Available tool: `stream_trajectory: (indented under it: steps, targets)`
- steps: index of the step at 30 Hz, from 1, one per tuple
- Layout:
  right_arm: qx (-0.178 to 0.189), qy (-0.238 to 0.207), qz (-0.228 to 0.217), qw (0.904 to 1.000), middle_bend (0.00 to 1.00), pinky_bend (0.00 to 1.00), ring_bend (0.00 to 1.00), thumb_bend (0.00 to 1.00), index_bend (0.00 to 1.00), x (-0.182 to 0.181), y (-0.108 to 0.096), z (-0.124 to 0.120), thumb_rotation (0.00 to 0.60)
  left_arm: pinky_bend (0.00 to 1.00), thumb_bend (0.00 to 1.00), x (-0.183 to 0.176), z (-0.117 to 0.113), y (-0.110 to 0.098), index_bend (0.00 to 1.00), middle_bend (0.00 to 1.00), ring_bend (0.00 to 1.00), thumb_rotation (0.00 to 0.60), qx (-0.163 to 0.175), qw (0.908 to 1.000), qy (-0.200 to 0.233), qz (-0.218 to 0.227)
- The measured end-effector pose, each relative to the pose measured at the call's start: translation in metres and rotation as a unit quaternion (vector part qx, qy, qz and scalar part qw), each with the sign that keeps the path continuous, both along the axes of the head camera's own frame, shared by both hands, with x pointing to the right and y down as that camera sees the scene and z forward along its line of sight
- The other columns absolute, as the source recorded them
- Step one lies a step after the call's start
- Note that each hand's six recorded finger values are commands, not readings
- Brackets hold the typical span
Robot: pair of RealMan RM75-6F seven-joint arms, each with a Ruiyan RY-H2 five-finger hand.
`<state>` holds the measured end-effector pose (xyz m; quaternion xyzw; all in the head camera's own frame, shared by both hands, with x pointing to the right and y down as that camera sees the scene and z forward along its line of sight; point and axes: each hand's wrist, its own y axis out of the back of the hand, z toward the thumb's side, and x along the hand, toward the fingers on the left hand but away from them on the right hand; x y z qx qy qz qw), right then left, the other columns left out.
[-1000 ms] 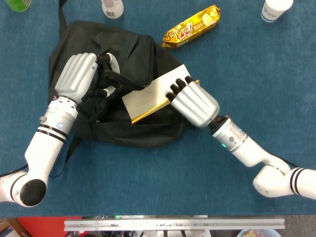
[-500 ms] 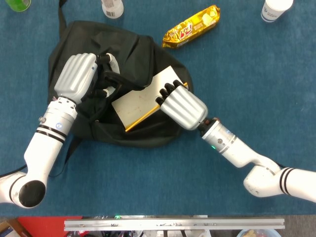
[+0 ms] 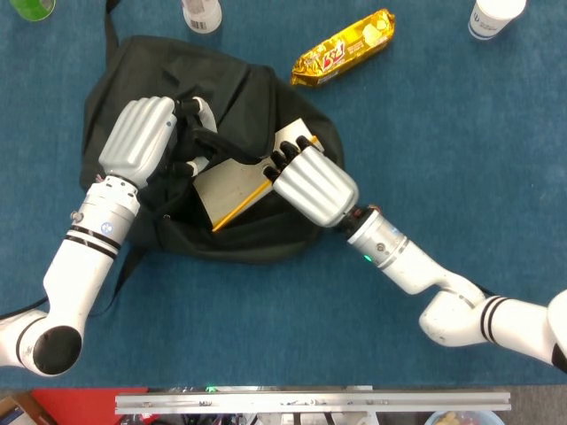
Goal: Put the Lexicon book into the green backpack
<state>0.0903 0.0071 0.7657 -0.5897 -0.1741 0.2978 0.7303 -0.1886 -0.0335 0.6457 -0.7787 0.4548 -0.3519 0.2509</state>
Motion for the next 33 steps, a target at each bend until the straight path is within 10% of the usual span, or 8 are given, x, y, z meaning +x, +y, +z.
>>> stream_trajectory:
  steps: [26,33]
  targets:
    - [-0.077,-0.035,-0.007,0.9964,0.54,0.59,0.47,0.33,0.78,-0.01,0.01,0.003,0.6,0.83,0.32,0.0,-0.008,0.001,0.56,0.64,0.63,0.6,0.004,1.0,0.004,0.0]
    - [-0.093,-0.035,0.003,0.9951,0.5,0.48,0.42,0.32,0.57,-0.006,0.011,0.004,0.6,0.83,0.32,-0.002,-0.009,0.002,0.56,0.64,0.63,0.6,0.005,1.0,0.001,-0.002]
